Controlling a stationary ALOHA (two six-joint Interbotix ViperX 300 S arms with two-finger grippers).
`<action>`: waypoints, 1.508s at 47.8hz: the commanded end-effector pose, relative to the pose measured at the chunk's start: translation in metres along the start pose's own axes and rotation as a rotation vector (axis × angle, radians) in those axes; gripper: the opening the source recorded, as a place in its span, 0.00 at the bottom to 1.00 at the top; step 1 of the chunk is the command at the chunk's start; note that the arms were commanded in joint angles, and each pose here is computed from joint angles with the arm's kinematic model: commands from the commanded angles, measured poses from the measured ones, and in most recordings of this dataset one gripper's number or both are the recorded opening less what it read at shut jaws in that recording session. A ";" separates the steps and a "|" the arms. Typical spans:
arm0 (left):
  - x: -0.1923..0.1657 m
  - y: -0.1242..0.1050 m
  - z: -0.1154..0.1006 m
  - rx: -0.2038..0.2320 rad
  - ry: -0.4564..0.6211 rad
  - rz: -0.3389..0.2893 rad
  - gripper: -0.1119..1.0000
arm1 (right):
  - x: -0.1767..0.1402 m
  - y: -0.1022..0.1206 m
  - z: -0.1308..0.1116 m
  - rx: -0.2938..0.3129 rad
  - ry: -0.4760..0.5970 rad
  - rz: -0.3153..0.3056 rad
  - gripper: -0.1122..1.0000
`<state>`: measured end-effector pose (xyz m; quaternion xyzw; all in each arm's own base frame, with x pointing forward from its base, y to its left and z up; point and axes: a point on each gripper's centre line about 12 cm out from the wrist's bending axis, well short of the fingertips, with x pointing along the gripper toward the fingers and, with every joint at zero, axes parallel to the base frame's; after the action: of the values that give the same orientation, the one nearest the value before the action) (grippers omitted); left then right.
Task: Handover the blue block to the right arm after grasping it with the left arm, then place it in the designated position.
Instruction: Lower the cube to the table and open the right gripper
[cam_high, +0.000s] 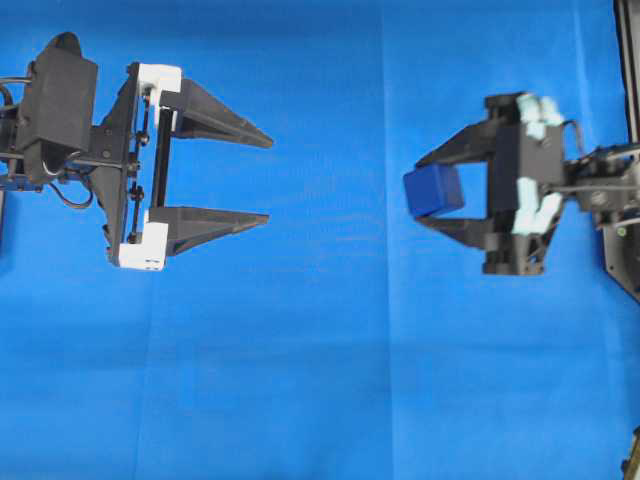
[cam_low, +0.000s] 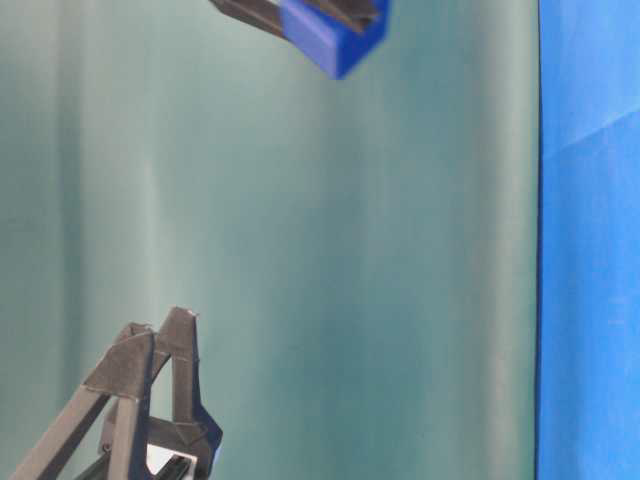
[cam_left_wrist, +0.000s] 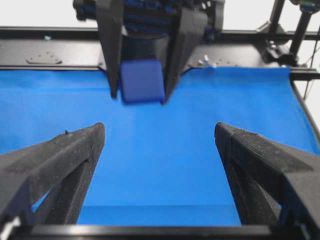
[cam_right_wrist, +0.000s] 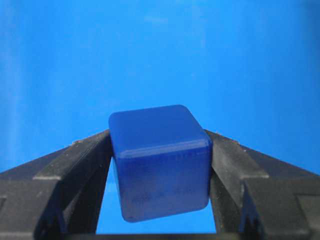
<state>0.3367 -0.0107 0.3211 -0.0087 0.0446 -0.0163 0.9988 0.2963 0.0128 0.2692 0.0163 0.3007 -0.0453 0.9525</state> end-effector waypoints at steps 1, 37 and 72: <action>0.000 -0.001 0.014 -0.001 -0.040 -0.003 0.94 | 0.009 0.003 0.001 0.017 -0.024 0.026 0.47; -0.001 -0.001 0.012 -0.003 -0.023 -0.003 0.94 | 0.143 0.019 -0.047 0.139 0.010 0.187 0.47; 0.000 0.000 0.011 0.006 -0.020 0.000 0.94 | 0.183 0.019 -0.074 0.162 0.066 0.196 0.47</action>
<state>0.3365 -0.0106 0.3192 -0.0071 0.0530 -0.0162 0.9984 0.4013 0.0237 0.0964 0.1205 0.3360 0.0254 0.9338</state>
